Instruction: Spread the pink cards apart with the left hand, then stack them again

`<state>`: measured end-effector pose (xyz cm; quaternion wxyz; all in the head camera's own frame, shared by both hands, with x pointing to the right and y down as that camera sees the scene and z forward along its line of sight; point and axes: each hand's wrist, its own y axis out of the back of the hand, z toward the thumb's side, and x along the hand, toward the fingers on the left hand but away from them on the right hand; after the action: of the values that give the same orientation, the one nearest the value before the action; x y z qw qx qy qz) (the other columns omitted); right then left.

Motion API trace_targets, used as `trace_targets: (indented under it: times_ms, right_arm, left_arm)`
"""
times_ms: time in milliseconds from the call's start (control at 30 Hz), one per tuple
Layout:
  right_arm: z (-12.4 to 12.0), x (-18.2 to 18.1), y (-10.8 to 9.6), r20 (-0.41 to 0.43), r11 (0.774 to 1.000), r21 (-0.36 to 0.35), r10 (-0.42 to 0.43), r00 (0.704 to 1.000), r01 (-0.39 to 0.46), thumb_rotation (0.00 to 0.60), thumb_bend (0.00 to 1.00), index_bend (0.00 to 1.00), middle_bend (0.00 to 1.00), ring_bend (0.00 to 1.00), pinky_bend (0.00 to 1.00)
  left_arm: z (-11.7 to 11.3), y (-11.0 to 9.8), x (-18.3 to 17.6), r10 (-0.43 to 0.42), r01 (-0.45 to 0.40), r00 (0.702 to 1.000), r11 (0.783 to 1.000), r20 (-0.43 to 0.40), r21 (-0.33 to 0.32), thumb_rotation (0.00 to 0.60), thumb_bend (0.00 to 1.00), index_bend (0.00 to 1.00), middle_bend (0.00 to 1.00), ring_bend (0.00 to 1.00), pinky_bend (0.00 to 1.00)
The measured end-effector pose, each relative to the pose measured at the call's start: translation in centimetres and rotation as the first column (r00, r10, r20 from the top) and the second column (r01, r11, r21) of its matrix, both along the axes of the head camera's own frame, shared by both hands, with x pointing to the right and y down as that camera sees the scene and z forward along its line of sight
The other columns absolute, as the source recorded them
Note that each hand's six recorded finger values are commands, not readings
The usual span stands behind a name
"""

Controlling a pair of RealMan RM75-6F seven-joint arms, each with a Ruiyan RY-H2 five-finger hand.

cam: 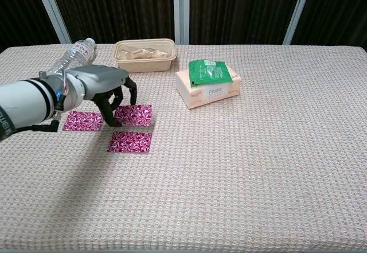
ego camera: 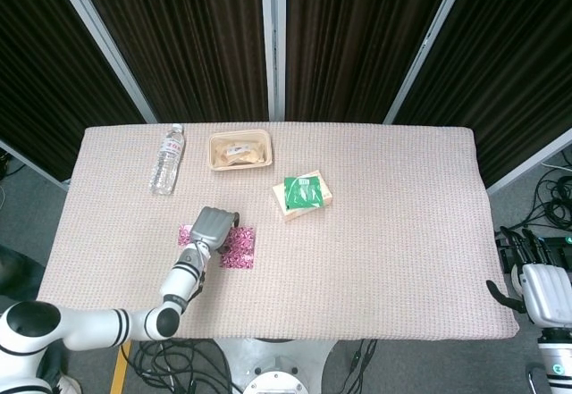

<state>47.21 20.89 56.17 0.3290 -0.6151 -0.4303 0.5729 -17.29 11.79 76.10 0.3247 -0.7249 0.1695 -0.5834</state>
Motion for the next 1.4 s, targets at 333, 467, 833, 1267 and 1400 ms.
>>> trace_targets:
  times_ms: [333,467,833,1267,1400]
  right_arm:
    - [0.1,-0.2,-0.1,0.007,1.000,-0.002,-0.009,1.000,0.009,0.592,0.16,0.01,0.12,0.00,0.10]
    - [0.1,-0.2,0.0,0.007,1.000,-0.004,-0.008,1.000,0.008,0.592,0.16,0.01,0.12,0.00,0.10]
    - [0.1,-0.1,0.0,0.004,1.000,-0.008,-0.006,1.000,0.006,0.592,0.16,0.01,0.12,0.00,0.10]
    - [0.1,-0.1,0.1,0.002,1.000,-0.013,-0.004,1.000,0.005,0.587,0.16,0.01,0.12,0.00,0.10]
    - [0.1,-0.1,0.1,0.001,1.000,-0.014,-0.004,1.000,0.004,0.584,0.16,0.01,0.12,0.00,0.10]
  left_arm:
    - [-0.6,2.6,-0.3,0.002,-0.001,0.999,0.999,0.039,-0.047,0.600,0.26,0.46,0.85,0.85,0.91]
    - [-0.6,2.9,0.3,-0.007,0.009,0.999,0.998,0.033,-0.057,0.600,0.26,0.46,0.84,0.85,0.91]
    - [0.0,3.7,1.1,-0.033,0.036,0.999,0.995,0.041,-0.091,0.600,0.26,0.44,0.84,0.85,0.91]
    - [0.5,3.8,1.0,-0.033,0.038,0.998,0.994,0.059,-0.099,0.600,0.26,0.43,0.84,0.85,0.91]
    - [0.6,3.9,0.9,-0.025,0.031,0.998,0.994,0.066,-0.101,0.600,0.26,0.42,0.84,0.85,0.91]
